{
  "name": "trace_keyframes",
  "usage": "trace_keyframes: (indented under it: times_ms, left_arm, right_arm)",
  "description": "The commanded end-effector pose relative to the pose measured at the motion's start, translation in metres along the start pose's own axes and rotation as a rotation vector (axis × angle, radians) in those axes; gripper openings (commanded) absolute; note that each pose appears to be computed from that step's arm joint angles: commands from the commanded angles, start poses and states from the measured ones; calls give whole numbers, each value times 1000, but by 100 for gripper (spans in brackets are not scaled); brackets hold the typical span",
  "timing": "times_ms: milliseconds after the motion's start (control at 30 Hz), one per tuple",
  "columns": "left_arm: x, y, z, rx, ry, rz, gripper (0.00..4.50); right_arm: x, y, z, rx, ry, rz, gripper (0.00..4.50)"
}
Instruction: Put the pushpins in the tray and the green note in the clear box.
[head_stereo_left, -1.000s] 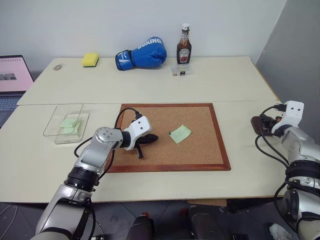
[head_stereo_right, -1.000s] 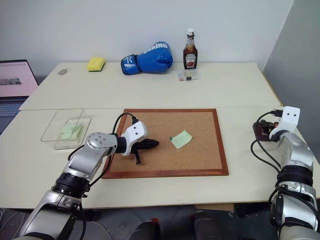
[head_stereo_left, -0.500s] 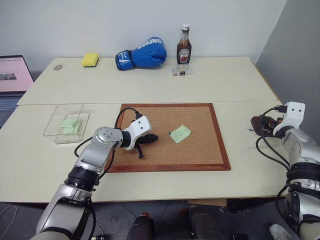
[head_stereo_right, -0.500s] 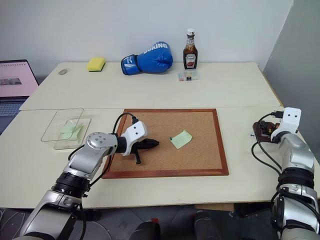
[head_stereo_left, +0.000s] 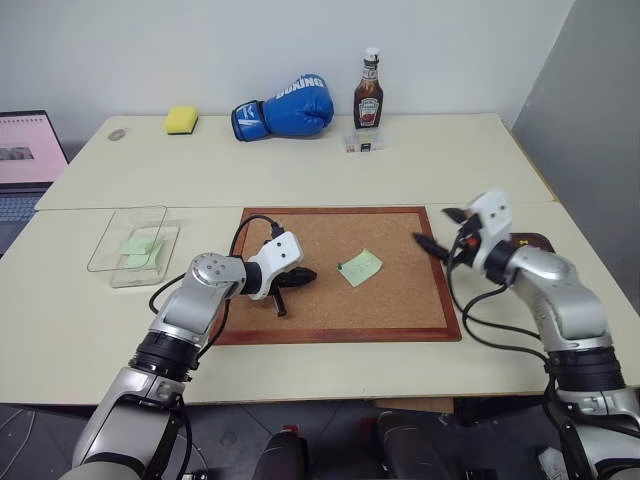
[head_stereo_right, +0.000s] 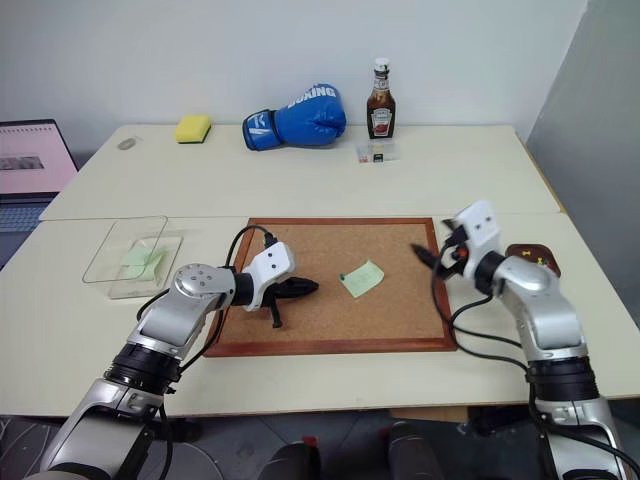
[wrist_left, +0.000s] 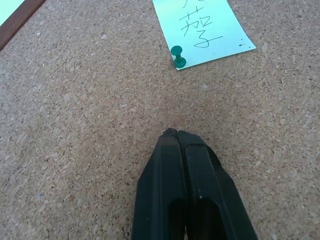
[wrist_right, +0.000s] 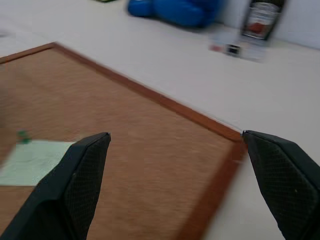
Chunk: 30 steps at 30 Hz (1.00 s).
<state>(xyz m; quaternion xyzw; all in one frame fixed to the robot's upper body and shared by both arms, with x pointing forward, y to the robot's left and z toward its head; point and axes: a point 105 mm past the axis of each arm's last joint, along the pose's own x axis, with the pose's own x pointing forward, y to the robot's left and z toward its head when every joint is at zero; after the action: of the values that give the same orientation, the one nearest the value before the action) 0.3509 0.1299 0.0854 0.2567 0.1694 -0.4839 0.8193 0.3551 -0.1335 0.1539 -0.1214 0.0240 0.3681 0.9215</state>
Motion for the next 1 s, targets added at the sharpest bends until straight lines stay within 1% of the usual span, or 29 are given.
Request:
trace_keyframes:
  times_ms: [33,100,167,300,500,633,700,733,800,833,900,933,1000]
  left_arm:
    - [1,-15,-45,-93,145,-39,0]
    - [1,-14,-46,-94,148,-34,0]
    - [1,-13,-46,-94,149,-30,0]
    - [-1,-12,-45,-97,148,-22,0]
    - [-2,-12,-45,-92,150,-26,0]
    - [-3,-11,-45,-89,151,-21,0]
    - [-4,-11,-45,-88,152,-20,0]
    - [-5,-12,-46,-88,154,-19,0]
    - [-6,-13,-47,-90,156,-20,0]
    - [-7,-14,-48,-91,158,-20,0]
    - [-8,-14,-49,-93,160,-19,0]
    - [-8,-15,-49,-93,161,-18,0]
    - [-8,-15,-49,-94,160,-17,0]
  right_arm:
    - [19,47,10,-60,-38,189,449]
    - [28,58,8,-57,-40,222,449]
    - [32,62,7,-53,-41,232,449]
    - [52,76,2,-46,-45,280,449]
    - [75,81,-2,-35,-48,307,449]
    - [89,91,-7,-34,-39,347,449]
    - [94,89,-12,-25,-30,332,412]
    - [96,88,-15,-28,-22,328,404]
    - [96,89,-18,-35,-15,336,348]
    - [96,89,-19,-37,-15,341,334]
    - [96,90,-19,-38,-17,345,291]
    - [96,90,-19,-38,-17,347,276]
    - [96,91,-20,-38,-18,350,222]
